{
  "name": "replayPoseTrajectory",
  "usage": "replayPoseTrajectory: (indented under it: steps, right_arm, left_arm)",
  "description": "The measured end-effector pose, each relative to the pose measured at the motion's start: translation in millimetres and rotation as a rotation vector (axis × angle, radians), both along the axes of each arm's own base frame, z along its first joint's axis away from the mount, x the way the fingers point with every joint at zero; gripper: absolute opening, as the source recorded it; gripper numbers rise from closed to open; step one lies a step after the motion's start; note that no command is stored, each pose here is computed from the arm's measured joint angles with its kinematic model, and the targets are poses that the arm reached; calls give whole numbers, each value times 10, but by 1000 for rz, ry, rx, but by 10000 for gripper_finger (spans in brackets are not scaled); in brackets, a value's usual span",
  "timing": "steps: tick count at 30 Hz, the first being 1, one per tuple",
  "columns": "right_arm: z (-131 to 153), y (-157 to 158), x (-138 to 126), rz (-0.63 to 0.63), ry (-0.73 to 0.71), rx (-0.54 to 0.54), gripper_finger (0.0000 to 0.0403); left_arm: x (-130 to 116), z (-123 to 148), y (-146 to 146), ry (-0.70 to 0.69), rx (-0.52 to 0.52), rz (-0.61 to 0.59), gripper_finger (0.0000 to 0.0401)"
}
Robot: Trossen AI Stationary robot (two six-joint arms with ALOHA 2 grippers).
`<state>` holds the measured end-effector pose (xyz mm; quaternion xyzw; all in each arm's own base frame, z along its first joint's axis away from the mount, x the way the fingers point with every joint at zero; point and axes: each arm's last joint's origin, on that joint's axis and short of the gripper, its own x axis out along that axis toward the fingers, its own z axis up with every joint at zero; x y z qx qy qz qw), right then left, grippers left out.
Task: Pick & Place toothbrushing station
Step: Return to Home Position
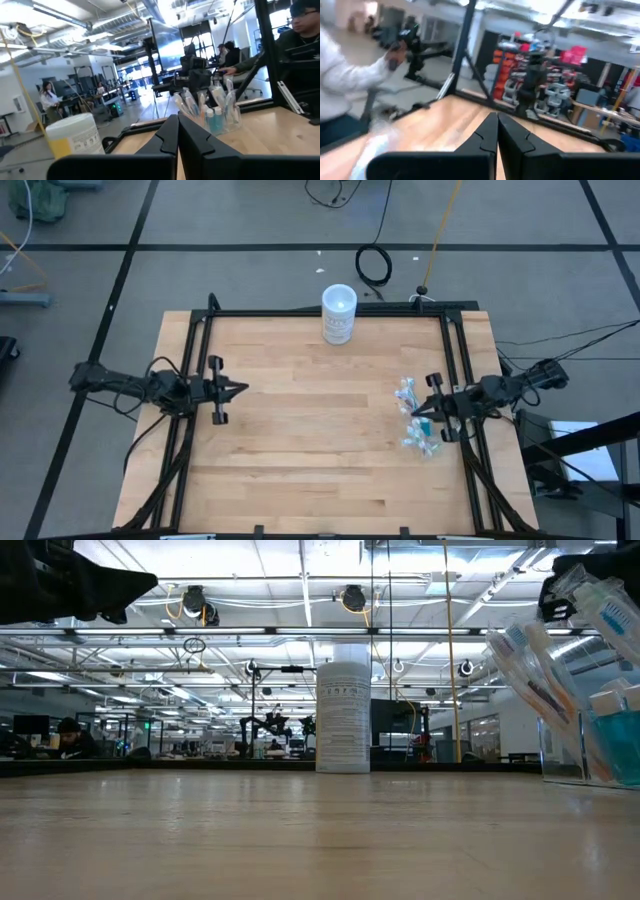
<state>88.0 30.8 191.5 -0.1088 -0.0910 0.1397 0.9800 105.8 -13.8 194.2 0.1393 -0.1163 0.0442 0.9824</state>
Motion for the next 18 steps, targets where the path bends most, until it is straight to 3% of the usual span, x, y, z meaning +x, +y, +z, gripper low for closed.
replayPoseTrajectory:
  steps: [5,10,18]
  right_arm:
    - [-106,-57,45,-43,46,56,0]
    - [-112,-134,66,-121,51,98,0]
    - [-113,-160,72,-153,44,72,0]
  left_arm:
    - [3,-7,12,4,1,12,19]
    - [5,-10,17,6,-15,1,7]
    - [21,-88,6,85,-61,-39,17]
